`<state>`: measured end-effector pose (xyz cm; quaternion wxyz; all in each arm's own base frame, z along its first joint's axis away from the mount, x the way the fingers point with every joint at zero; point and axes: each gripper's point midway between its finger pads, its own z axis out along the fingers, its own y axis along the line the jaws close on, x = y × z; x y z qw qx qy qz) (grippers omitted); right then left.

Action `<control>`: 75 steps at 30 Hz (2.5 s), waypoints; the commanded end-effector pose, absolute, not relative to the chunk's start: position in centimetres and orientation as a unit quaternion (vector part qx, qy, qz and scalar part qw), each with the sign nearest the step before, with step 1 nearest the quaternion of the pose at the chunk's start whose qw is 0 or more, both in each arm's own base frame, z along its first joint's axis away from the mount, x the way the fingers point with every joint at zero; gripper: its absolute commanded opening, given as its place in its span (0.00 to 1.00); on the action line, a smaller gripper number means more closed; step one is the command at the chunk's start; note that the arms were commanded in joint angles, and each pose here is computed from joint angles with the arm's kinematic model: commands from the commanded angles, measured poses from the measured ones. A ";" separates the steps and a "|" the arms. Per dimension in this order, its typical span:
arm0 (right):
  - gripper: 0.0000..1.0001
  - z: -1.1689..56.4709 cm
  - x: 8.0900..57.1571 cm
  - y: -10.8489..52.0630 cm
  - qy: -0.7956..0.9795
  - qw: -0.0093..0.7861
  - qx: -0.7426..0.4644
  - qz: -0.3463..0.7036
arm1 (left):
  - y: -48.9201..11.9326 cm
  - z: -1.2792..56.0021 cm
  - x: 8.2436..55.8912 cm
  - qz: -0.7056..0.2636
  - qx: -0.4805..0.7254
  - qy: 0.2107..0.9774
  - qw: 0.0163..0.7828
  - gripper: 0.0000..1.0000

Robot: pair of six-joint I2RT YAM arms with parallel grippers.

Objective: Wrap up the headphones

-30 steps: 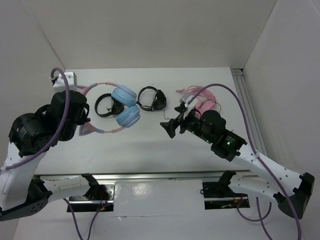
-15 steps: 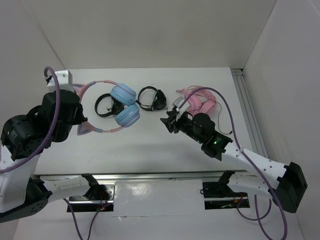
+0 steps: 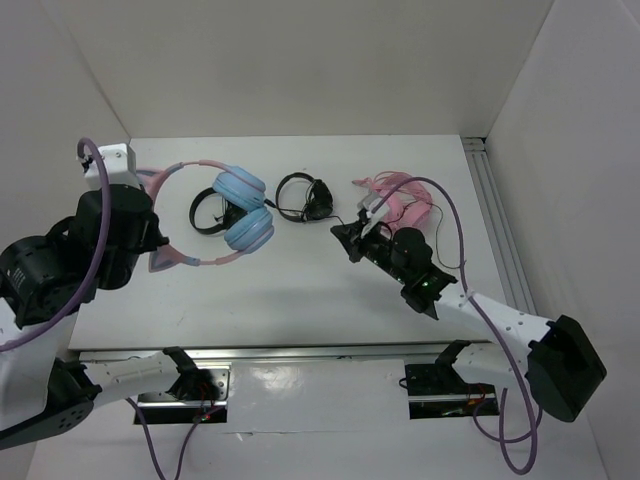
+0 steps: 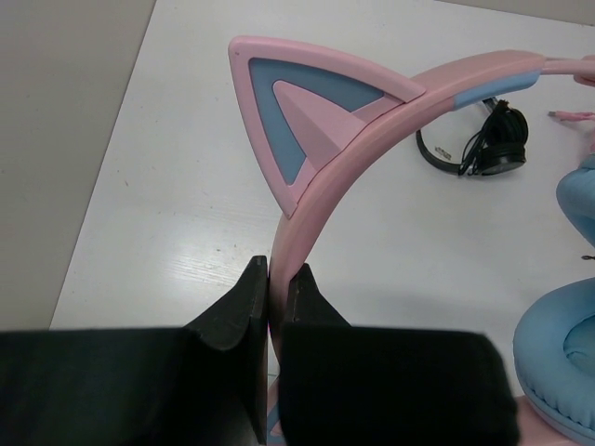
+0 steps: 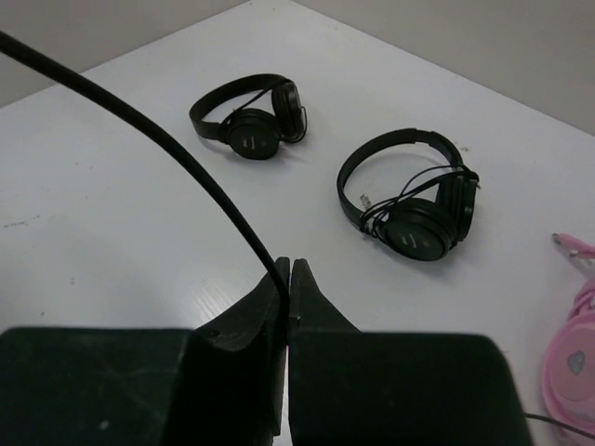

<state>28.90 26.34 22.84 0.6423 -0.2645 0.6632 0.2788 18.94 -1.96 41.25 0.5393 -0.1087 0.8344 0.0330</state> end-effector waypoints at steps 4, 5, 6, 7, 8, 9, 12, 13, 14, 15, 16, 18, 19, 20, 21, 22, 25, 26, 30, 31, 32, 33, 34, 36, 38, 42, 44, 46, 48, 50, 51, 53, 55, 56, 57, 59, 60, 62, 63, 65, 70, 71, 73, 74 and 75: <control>0.00 28.7 28.7 21.9 0.640 0.709 -0.172 0.241 | -1.5 40.9 21.3 0.075 -0.153 0.800 0.575 0.00; 0.00 29.1 28.7 21.2 0.644 0.712 -0.160 0.229 | -1.8 40.1 22.0 0.103 -0.113 0.807 0.571 0.00; 0.00 29.5 27.9 20.8 0.647 0.711 -0.156 0.226 | -2.9 38.6 23.3 0.110 -0.095 0.810 0.567 0.00; 0.00 30.5 27.9 20.2 0.646 0.717 -0.145 0.221 | -3.7 37.7 24.0 0.117 -0.076 0.817 0.560 0.00; 0.00 31.3 27.5 19.6 0.642 0.723 -0.137 0.214 | -4.8 36.4 24.9 0.125 -0.056 0.828 0.543 0.00; 0.00 31.8 27.2 19.6 0.642 0.723 -0.136 0.213 | -5.6 35.5 25.4 0.128 -0.037 0.837 0.532 0.00; 0.00 33.2 26.2 20.0 0.642 0.718 -0.161 0.215 | -10.4 31.6 27.7 0.094 0.087 0.859 0.495 0.00; 0.00 32.8 26.0 20.1 0.651 0.708 -0.174 0.210 | -13.6 29.6 27.4 0.032 0.153 0.871 0.465 0.00; 0.00 33.8 25.7 20.5 0.647 0.708 -0.185 0.213 | -15.9 28.9 27.0 0.000 0.195 0.870 0.453 0.00; 0.00 33.9 25.7 20.4 0.649 0.706 -0.186 0.212 | -17.6 28.0 26.5 -0.020 0.240 0.868 0.434 0.00; 0.00 33.6 25.4 21.1 0.653 0.699 -0.201 0.213 | -19.5 26.9 26.2 -0.043 0.278 0.868 0.409 0.00; 0.00 33.0 25.2 21.5 0.658 0.694 -0.209 0.207 | -23.3 25.7 24.0 -0.105 0.355 0.851 0.371 0.00; 0.00 32.7 25.0 22.1 0.658 0.690 -0.218 0.206 | -24.3 25.6 23.4 -0.124 0.369 0.847 0.362 0.00; 0.00 32.3 25.0 22.4 0.662 0.687 -0.219 0.203 | -24.8 25.6 22.9 -0.132 0.381 0.842 0.358 0.00; 0.00 32.1 25.1 22.2 0.666 0.687 -0.217 0.191 | -25.0 25.6 22.7 -0.140 0.385 0.841 0.355 0.00; 0.00 31.7 25.0 22.6 0.670 0.683 -0.221 0.190 | -25.2 26.0 22.4 -0.152 0.393 0.832 0.361 0.00; 0.00 30.5 25.3 23.5 0.678 0.673 -0.233 0.181 | -26.3 27.8 19.4 -0.226 0.439 0.788 0.369 0.00; 0.00 30.1 25.3 23.9 0.680 0.668 -0.240 0.184 | -27.0 28.0 17.6 -0.254 0.461 0.770 0.359 0.00; 0.00 28.3 25.2 25.5 0.692 0.643 -0.269 0.188 | -26.6 29.0 16.7 -0.259 0.466 0.759 0.374 0.00; 0.00 28.3 25.2 25.4 0.693 0.644 -0.266 0.184 | -26.6 29.0 16.7 -0.259 0.466 0.759 0.374 0.00; 0.00 28.0 25.1 25.8 0.694 0.640 -0.271 0.185 | -26.3 29.4 16.7 -0.257 0.463 0.758 0.382 0.00; 0.00 28.3 25.1 25.8 0.692 0.643 -0.269 0.188 | -26.2 29.9 16.3 -0.262 0.465 0.752 0.387 0.00; 0.00 27.8 25.1 25.8 0.694 0.641 -0.271 0.186 | -26.1 30.6 16.1 -0.266 0.463 0.745 0.399 0.00; 0.00 28.0 24.8 26.3 0.686 0.641 -0.283 0.195 | -26.0 31.4 15.8 -0.276 0.463 0.736 0.410 0.00; 0.00 27.6 24.6 26.8 0.684 0.634 -0.299 0.203 | -25.5 32.7 15.8 -0.277 0.459 0.724 0.434 0.00; 0.00 26.2 23.0 28.7 0.666 0.613 -0.346 0.246 | -24.1 35.2 17.2 -0.262 0.405 0.713 0.508 0.00; 0.00 26.7 22.5 29.5 0.641 0.617 -0.363 0.277 | -23.1 36.4 18.6 -0.247 0.351 0.716 0.551 0.00; 0.00 26.3 22.3 29.8 0.627 0.613 -0.373 0.304 | -22.1 37.7 19.3 -0.242 0.306 0.719 0.575 0.00; 0.00 27.6 22.2 30.3 0.601 0.624 -0.369 0.336 | -21.0 38.3 20.5 -0.222 0.257 0.727 0.597 0.00; 0.06 26.8 22.1 31.2 0.589 0.610 -0.371 0.379 | -20.5 39.0 20.7 -0.229 0.222 0.729 0.606 0.00; 0.08 28.0 22.2 31.6 0.561 0.628 -0.363 0.399 | -20.5 39.3 20.7 -0.233 0.219 0.723 0.612 0.00; 0.11 27.2 22.2 33.1 0.553 0.609 -0.366 0.436 | -20.7 40.2 20.5 -0.253 0.205 0.716 0.618 0.00; 0.11 27.9 22.2 34.2 0.529 0.611 -0.365 0.462 | -20.7 41.3 20.0 -0.279 0.190 0.703 0.626 0.00; 0.11 26.9 22.3 35.2 0.532 0.589 -0.369 0.484 | -20.7 41.4 19.9 -0.290 0.179 0.701 0.627 0.00; 0.11 26.7 22.5 35.4 0.530 0.583 -0.367 0.495 | -20.1 42.1 19.6 -0.299 0.165 0.693 0.635 0.00; 0.13 27.8 21.9 35.9 0.495 0.576 -0.362 0.539 | -19.4 43.5 19.4 -0.318 0.134 0.677 0.650 0.00; 0.15 26.7 22.3 36.3 0.500 0.564 -0.360 0.550 | -19.0 44.1 19.2 -0.329 0.114 0.672 0.653 0.00; 0.29 27.7 21.8 36.8 0.472 0.562 -0.353 0.581 | -17.8 45.2 19.1 -0.332 0.086 0.666 0.663 0.00; 0.29 27.0 22.1 37.3 0.473 0.552 -0.354 0.589 | -17.6 45.6 19.1 -0.335 0.077 0.663 0.665 0.00; 0.30 27.6 22.0 37.6 0.458 0.553 -0.351 0.600 | -17.0 46.6 19.3 -0.331 0.060 0.662 0.670 0.00; 0.28 27.7 21.7 38.1 0.458 0.551 -0.350 0.604 | -13.7 47.6 20.6 -0.289 -0.036 0.670 0.683 0.00; 0.27 27.4 21.8 38.1 0.463 0.550 -0.346 0.603 | -13.1 47.3 20.9 -0.278 -0.052 0.674 0.682 0.00; 0.26 26.5 21.5 38.0 0.471 0.546 -0.345 0.600 | -11.3 48.0 21.2 -0.266 -0.106 0.666 0.689 0.00; 0.26 26.5 21.5 38.0 0.471 0.546 -0.345 0.600 | -10.7 48.2 21.2 -0.262 -0.121 0.664 0.690 0.00; 0.23 26.4 21.5 38.0 0.471 0.546 -0.345 0.600 | -10.5 48.3 21.4 -0.257 -0.135 0.663 0.690 0.00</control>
